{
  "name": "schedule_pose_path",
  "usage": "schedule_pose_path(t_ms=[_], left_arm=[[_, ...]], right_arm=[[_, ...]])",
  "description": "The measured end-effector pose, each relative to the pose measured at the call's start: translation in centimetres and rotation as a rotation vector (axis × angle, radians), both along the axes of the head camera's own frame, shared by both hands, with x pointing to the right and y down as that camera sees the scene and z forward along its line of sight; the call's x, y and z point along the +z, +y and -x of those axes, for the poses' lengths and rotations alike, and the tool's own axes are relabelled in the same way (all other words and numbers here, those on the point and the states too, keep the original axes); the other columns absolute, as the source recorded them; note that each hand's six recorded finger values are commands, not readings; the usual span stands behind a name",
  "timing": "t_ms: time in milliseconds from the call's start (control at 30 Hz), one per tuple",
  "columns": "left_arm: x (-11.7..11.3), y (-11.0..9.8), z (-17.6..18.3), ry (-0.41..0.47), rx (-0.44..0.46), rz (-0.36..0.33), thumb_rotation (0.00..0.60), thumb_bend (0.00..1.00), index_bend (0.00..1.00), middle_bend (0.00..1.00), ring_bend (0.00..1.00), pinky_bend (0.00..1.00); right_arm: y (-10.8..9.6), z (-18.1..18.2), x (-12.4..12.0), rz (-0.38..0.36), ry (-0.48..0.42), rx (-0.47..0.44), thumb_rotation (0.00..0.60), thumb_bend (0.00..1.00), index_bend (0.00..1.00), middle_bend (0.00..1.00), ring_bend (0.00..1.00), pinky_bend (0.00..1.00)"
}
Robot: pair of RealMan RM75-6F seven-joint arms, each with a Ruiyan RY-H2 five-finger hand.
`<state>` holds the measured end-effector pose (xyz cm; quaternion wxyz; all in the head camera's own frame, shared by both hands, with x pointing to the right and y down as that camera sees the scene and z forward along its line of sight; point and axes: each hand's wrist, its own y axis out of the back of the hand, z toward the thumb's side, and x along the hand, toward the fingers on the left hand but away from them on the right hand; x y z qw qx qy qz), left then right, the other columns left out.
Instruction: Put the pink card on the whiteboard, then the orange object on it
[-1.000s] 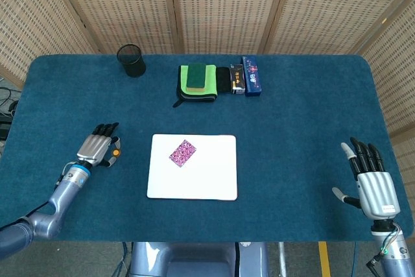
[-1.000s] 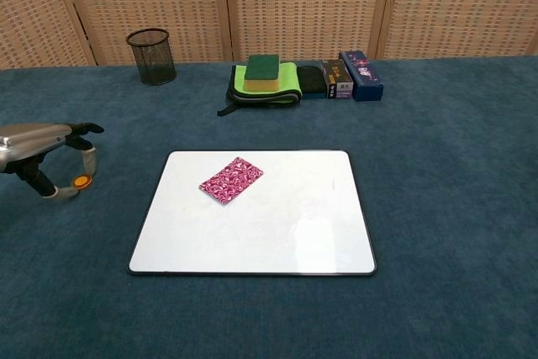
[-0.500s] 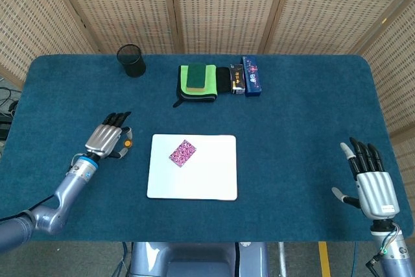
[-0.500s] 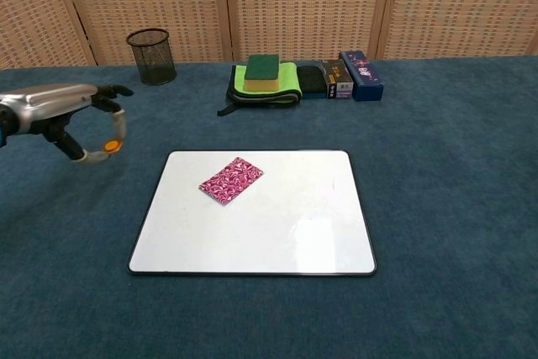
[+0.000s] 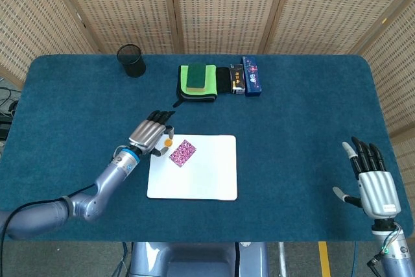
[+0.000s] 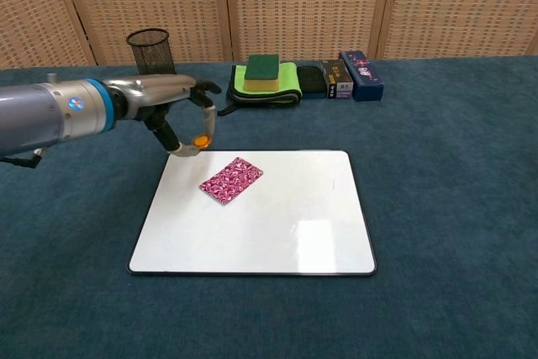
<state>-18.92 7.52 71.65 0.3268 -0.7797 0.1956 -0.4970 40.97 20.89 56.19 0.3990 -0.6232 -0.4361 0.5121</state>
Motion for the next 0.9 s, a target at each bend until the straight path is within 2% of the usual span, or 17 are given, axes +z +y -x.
schedule_pose_path(t_ms=[200, 567, 633, 700, 767, 867, 900], left_arm=[[1.6, 1.0, -3.0, -0.024, 0.011, 0.022, 0.600, 0.35, 0.57, 0.00, 0.00, 0.00], [2.7, 1.7, -3.6, -0.060, 0.022, 0.023, 0.600, 0.34, 0.57, 0.00, 0.00, 0.00], [2.8, 1.7, -3.6, -0.065, 0.022, 0.024, 0.600, 0.33, 0.50, 0.00, 0.00, 0.00], [2.9, 1.7, -3.6, -0.068, 0.021, 0.024, 0.600, 0.31, 0.33, 0.00, 0.00, 0.00], [3.0, 1.7, -3.5, -0.070, 0.022, 0.023, 0.600, 0.31, 0.21, 0.00, 0.00, 0.00], [3.0, 1.8, -3.5, -0.075, 0.024, 0.025, 0.600, 0.30, 0.05, 0.00, 0.00, 0.00], [3.0, 1.9, -3.5, -0.073, 0.024, 0.030, 0.600, 0.29, 0.02, 0.00, 0.00, 0.00]], right_arm=[[0.0, -0.1, 0.0, 0.001, -0.003, -0.001, 0.600, 0.00, 0.00, 0.00, 0.00, 0.00], [0.0, 0.0, 0.0, -0.001, -0.003, -0.003, 0.600, 0.00, 0.00, 0.00, 0.00, 0.00], [0.0, 0.0, 0.0, -0.001, -0.003, -0.003, 0.600, 0.00, 0.00, 0.00, 0.00, 0.00], [0.0, -0.1, 0.0, -0.001, -0.002, -0.003, 0.600, 0.00, 0.00, 0.00, 0.00, 0.00], [0.0, -0.1, 0.0, -0.001, -0.003, -0.002, 0.600, 0.00, 0.00, 0.00, 0.00, 0.00], [0.0, -0.1, 0.0, -0.001, -0.002, -0.003, 0.600, 0.00, 0.00, 0.00, 0.00, 0.00], [0.0, -0.1, 0.0, -0.002, -0.003, -0.003, 0.600, 0.00, 0.00, 0.00, 0.00, 0.00]])
